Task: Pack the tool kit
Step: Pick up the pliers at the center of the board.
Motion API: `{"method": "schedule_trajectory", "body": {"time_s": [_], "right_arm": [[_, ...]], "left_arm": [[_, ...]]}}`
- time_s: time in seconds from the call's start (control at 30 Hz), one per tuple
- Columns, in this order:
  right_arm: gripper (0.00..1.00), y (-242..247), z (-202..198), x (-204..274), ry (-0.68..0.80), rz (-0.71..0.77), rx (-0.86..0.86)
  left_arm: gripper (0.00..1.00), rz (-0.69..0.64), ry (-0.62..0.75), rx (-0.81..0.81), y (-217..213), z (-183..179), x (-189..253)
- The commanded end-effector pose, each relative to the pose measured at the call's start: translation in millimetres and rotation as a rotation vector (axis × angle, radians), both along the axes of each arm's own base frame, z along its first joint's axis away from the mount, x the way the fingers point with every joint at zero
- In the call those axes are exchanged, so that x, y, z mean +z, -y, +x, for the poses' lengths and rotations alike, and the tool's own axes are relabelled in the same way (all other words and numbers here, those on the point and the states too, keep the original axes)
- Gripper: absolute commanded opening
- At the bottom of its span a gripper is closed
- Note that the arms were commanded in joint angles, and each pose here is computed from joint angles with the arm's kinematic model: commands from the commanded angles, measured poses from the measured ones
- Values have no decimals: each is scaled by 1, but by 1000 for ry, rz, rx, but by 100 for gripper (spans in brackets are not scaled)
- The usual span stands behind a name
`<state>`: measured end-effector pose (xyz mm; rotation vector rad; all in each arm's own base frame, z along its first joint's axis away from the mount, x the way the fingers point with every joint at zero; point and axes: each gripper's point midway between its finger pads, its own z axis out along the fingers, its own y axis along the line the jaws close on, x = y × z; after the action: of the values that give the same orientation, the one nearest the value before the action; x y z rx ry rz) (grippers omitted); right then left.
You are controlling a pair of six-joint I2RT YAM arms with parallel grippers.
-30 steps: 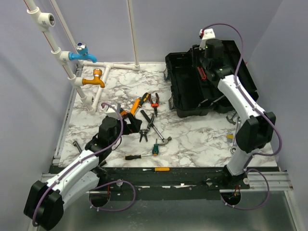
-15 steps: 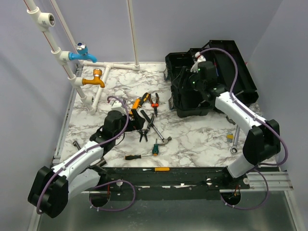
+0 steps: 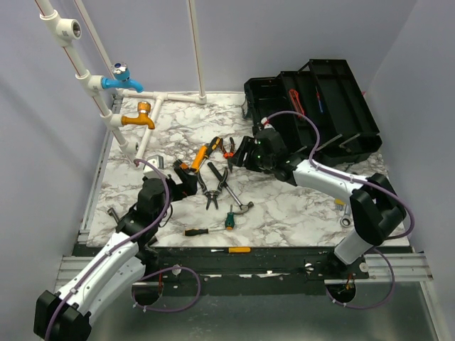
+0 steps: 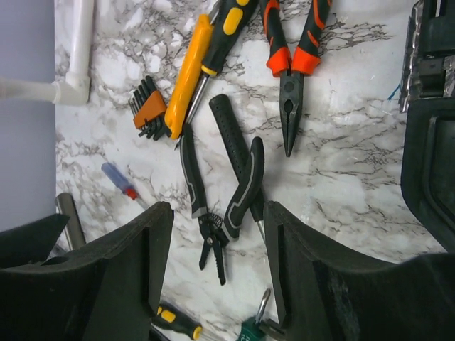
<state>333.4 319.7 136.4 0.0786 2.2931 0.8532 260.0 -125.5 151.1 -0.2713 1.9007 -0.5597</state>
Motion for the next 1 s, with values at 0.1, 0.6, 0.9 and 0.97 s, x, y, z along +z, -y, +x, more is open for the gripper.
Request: {"method": "schedule_trajectory", "body": {"time_s": [0.1,0.6,0.9,0.97], "right_arm": [[61,-18,6,-38,-51,-7,-56],[59,-50,1,-94,-125,-22,22],[25,-61,3,-97,-118,2,52],[10,-63,4,-92,-108,11,64]], "left_arm": [[95,61,-56,106,-25,-6,-16],[93,83,46,-7,-11,-5,-13],[93,90,50,17,-16,-5,-15],[93,89,49,18,-16,-5,-15]]}}
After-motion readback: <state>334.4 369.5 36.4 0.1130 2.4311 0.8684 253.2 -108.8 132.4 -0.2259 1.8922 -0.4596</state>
